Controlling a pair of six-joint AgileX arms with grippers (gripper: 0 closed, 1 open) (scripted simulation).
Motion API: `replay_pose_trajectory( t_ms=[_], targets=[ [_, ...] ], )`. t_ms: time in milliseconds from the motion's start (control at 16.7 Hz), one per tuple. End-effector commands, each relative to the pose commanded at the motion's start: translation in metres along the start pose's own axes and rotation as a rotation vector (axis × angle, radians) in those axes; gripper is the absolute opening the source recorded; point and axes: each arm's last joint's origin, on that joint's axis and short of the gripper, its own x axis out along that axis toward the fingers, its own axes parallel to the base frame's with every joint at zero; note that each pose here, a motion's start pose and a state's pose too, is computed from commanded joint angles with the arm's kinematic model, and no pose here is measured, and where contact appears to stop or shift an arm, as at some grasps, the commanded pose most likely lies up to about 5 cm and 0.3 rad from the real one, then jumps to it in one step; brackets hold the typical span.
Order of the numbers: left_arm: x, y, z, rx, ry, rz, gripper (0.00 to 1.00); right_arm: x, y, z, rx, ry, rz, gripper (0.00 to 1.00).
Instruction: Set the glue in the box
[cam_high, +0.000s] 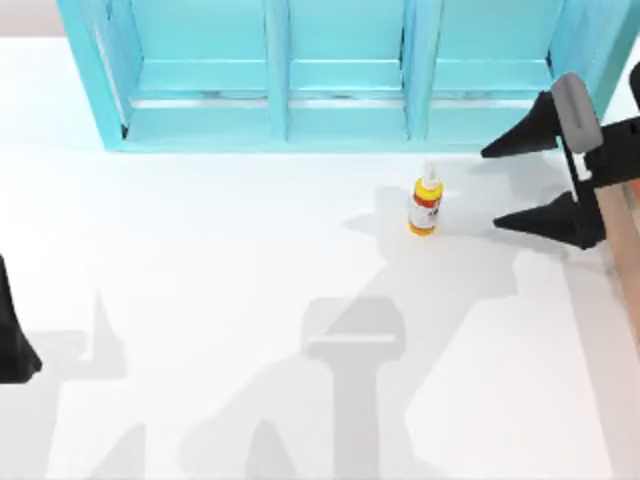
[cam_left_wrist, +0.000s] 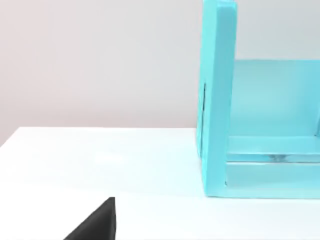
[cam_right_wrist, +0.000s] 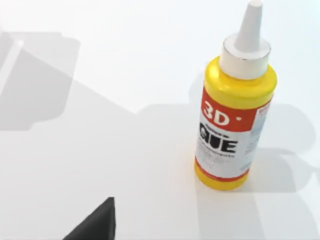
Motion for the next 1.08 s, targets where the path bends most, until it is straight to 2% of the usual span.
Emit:
replay_pose_trajectory(
  t_ms=[300, 600, 840, 1080],
  targets=[
    [0.0, 0.0, 0.0, 0.0, 0.0, 0.0, 1.0, -0.001, 0.001, 0.003, 0.001, 0.002, -0.002, 1.0],
    [0.0, 0.0, 0.0, 0.0, 0.0, 0.0, 1.0, 0.002, 0.006, 0.028, 0.001, 0.002, 0.001, 1.0],
    [0.0, 0.0, 0.0, 0.0, 0.0, 0.0, 1.0, 0.019, 0.006, 0.044, -0.004, 0.003, 0.004, 1.0],
    [0.0, 0.0, 0.0, 0.0, 0.0, 0.0, 1.0, 0.048, 0.004, 0.04, 0.002, 0.002, 0.007, 1.0]
  ],
)
